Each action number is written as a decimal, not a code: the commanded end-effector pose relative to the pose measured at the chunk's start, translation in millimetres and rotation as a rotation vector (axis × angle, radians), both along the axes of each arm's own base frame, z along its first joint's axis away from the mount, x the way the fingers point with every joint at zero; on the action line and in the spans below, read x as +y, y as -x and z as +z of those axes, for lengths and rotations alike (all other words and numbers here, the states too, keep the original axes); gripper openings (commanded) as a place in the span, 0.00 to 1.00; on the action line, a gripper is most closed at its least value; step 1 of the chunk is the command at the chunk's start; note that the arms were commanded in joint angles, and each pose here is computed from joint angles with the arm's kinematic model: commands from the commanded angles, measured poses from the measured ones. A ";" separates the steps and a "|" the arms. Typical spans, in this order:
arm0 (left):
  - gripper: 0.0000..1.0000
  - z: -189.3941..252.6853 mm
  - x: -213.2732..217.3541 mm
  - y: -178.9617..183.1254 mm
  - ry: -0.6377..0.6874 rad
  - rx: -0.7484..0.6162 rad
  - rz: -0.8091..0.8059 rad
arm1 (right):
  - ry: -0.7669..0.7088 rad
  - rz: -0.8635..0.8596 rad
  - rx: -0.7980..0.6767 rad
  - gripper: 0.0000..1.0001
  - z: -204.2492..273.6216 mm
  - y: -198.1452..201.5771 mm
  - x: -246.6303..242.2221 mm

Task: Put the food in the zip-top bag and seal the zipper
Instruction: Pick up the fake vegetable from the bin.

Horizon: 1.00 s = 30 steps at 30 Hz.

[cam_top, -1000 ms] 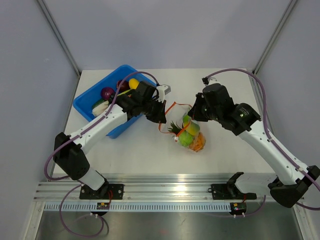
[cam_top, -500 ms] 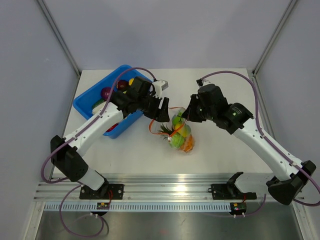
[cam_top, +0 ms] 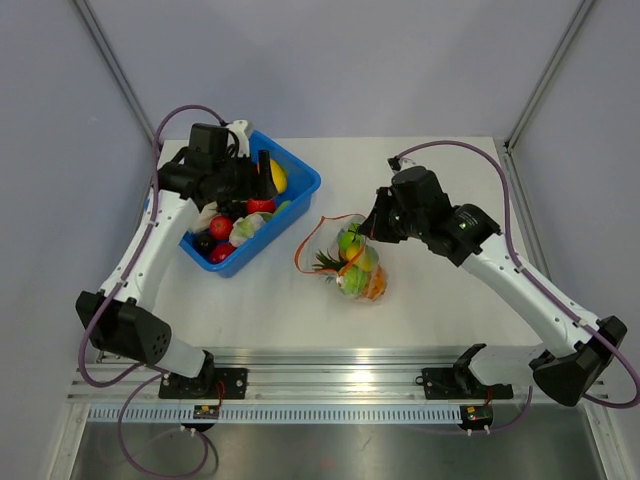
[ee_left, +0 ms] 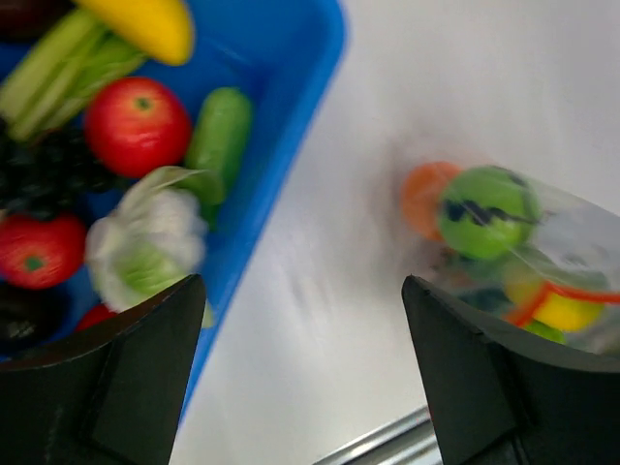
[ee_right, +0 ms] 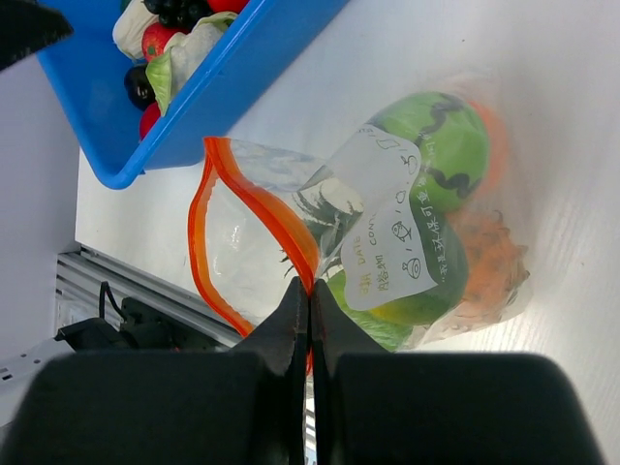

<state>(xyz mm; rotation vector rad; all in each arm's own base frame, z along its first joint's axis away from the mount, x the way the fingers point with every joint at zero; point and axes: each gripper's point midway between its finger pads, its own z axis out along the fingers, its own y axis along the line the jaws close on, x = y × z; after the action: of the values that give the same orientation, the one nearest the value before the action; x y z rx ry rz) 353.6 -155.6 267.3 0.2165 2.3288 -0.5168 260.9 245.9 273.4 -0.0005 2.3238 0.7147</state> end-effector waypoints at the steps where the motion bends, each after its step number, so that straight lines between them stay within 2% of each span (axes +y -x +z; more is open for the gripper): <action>1: 0.86 -16.9 60.0 -36.6 -0.139 0.014 0.263 | -0.062 0.018 -0.077 0.00 28.9 -8.2 10.4; 2: 0.86 -21.1 84.2 -45.3 -0.174 0.018 0.346 | -0.057 0.020 -0.073 0.00 27.0 -8.6 11.4; 7: 0.88 -36.8 119.2 -76.8 -0.188 0.028 0.506 | -0.057 0.048 -0.059 0.00 23.1 -8.9 17.2; 8: 0.96 -45.6 133.9 -85.4 -0.217 0.035 0.578 | -0.058 0.051 -0.059 0.00 22.9 -9.0 18.3; 9: 0.99 -50.3 140.1 -89.8 -0.219 0.042 0.617 | -0.052 0.054 -0.054 0.00 19.9 -10.3 19.7; 11: 0.99 -56.8 150.6 -104.0 -0.178 0.049 0.685 | -0.052 0.058 -0.052 0.00 18.8 -11.8 21.8; 16: 0.97 -86.3 163.8 -137.9 -0.094 0.076 0.773 | -0.045 0.070 -0.035 0.00 11.8 -12.1 24.8; 19: 0.99 -95.1 165.0 -153.3 -0.055 0.064 0.801 | -0.034 0.063 -0.027 0.00 7.3 -12.4 23.4; 30: 0.99 -130.9 188.2 -184.1 -0.053 0.063 0.931 | 0.000 0.067 0.000 0.00 -4.4 -18.2 27.0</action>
<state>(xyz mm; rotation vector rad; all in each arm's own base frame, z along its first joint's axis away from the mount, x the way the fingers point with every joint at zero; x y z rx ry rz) 512.9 17.6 115.0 -0.7721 2.3442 -0.0071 273.6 264.0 249.7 -0.0463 2.3867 0.7076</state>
